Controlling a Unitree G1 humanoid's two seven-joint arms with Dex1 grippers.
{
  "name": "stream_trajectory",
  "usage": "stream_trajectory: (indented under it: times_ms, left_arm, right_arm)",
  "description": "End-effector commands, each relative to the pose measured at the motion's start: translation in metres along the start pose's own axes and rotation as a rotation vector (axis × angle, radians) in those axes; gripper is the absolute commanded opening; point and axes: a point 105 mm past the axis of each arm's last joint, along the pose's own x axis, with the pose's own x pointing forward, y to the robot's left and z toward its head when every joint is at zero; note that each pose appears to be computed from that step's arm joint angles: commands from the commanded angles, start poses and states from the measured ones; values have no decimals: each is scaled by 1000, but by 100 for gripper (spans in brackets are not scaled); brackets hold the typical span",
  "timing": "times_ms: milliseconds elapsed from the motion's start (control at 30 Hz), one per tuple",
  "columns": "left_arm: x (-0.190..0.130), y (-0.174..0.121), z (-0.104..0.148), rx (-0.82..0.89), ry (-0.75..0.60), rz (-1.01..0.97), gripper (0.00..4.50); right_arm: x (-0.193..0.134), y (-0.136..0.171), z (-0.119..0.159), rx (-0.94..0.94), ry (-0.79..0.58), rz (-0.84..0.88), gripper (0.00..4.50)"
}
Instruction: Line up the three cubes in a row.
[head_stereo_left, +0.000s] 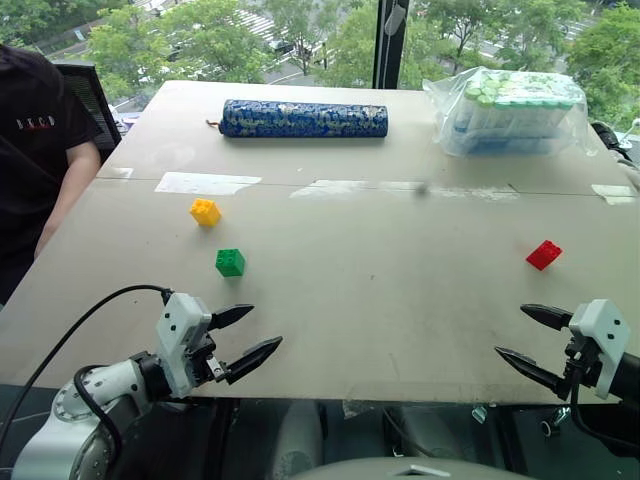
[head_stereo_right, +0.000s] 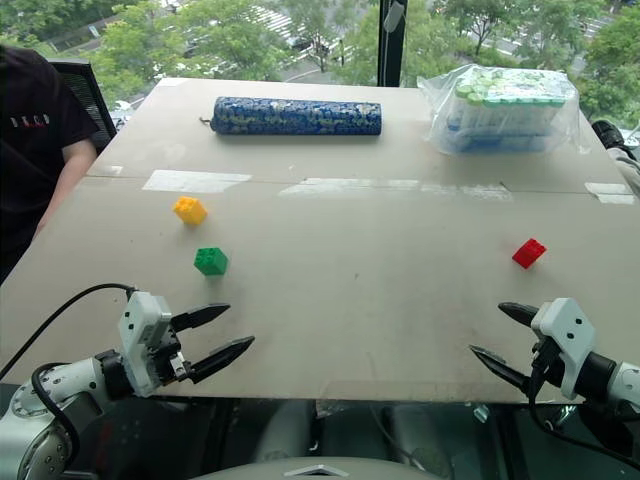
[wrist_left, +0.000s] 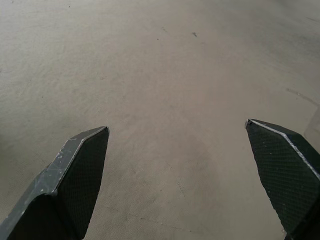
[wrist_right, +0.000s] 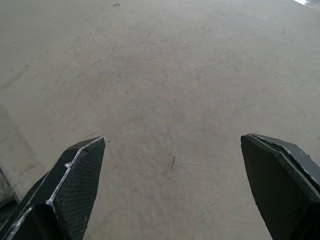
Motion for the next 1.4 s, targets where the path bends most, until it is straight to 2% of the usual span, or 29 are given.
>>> stream_trajectory:
  times_ms: [33,100,200,300,367,533,600,767,900,933,967,1067,1133,1267,1400]
  left_arm:
    - [9,-2,18,21,-65,-27,450]
    - [21,-6,37,3,-138,-64,450]
    - [31,-26,54,46,-154,-208,450]
    - [39,-40,60,132,-116,-334,450]
    - [48,-48,67,170,-115,-410,450]
    - [58,-60,78,225,-123,-508,450]
    - [59,-61,79,234,-132,-522,450]
    - [57,-64,80,247,-140,-530,450]
    - [56,-65,79,242,-147,-517,450]
    - [55,-65,79,240,-149,-512,450]
    - [55,-65,79,238,-149,-507,450]
    - [55,-66,80,231,-150,-493,450]
    - [55,-66,80,229,-151,-483,450]
    - [55,-61,81,220,-155,-448,450]
    - [52,-55,76,215,-141,-415,450]
  right_arm:
    - [7,-7,12,-33,-42,-69,449]
    - [12,-25,23,-74,-68,-214,449]
    - [11,-44,37,-89,-70,-313,449]
    - [9,-60,38,-109,36,-295,449]
    - [5,-85,39,-105,113,-307,449]
    - [6,-129,39,-95,268,-309,449]
    - [10,-143,38,-35,305,-319,449]
    - [26,-160,35,63,344,-296,449]
    - [30,-167,26,69,407,-282,449]
    - [30,-168,24,75,412,-282,395]
    - [31,-168,23,82,416,-272,378]
    - [31,-167,20,91,427,-251,226]
    - [32,-166,22,91,417,-241,142]
    - [44,-149,45,8,315,-143,132]
    - [78,-95,87,-130,167,88,132]
